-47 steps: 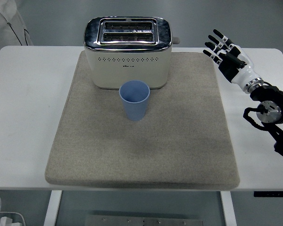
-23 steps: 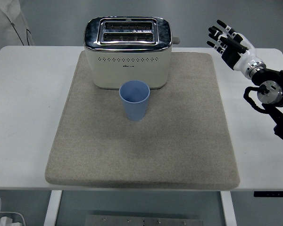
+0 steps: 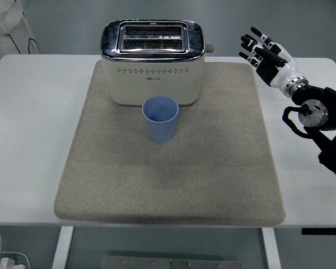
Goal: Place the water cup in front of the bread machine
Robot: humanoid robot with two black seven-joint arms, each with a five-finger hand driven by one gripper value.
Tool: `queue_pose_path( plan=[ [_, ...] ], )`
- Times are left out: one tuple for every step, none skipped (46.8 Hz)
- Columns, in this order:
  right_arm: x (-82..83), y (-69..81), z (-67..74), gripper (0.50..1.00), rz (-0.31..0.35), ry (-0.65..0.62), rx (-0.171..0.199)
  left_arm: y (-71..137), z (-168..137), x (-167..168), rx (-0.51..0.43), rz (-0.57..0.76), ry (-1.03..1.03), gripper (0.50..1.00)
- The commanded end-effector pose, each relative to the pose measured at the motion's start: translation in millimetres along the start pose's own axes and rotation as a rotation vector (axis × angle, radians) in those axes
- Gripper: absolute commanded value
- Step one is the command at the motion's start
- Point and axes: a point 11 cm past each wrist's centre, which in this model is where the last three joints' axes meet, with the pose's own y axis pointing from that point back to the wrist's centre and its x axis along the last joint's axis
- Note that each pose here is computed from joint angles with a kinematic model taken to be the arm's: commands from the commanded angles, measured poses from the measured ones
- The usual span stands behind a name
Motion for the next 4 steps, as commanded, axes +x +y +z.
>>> queue_pose_path(
  plan=[
    [0.1,0.1,1.3,0.924,0.003,-0.014,0.000,0.0,-0.1,0.0,0.000,0.000,0.000,1.000],
    [-0.3,-0.1,1.7,0.924,0.003,-0.018,-0.001,0.0,-0.3,0.0,0.002,0.000,0.000,1.000],
    [0.3,0.2,2.4,0.924,0.006,-0.021,-0.001,0.0,-0.2,0.0,0.000,0.000,0.000,1.000],
    [0.5,0.2,2.2,0.924,0.008,-0.022,0.000,0.0,-0.1,0.0,0.000,0.000,0.000,1.000]
  ],
)
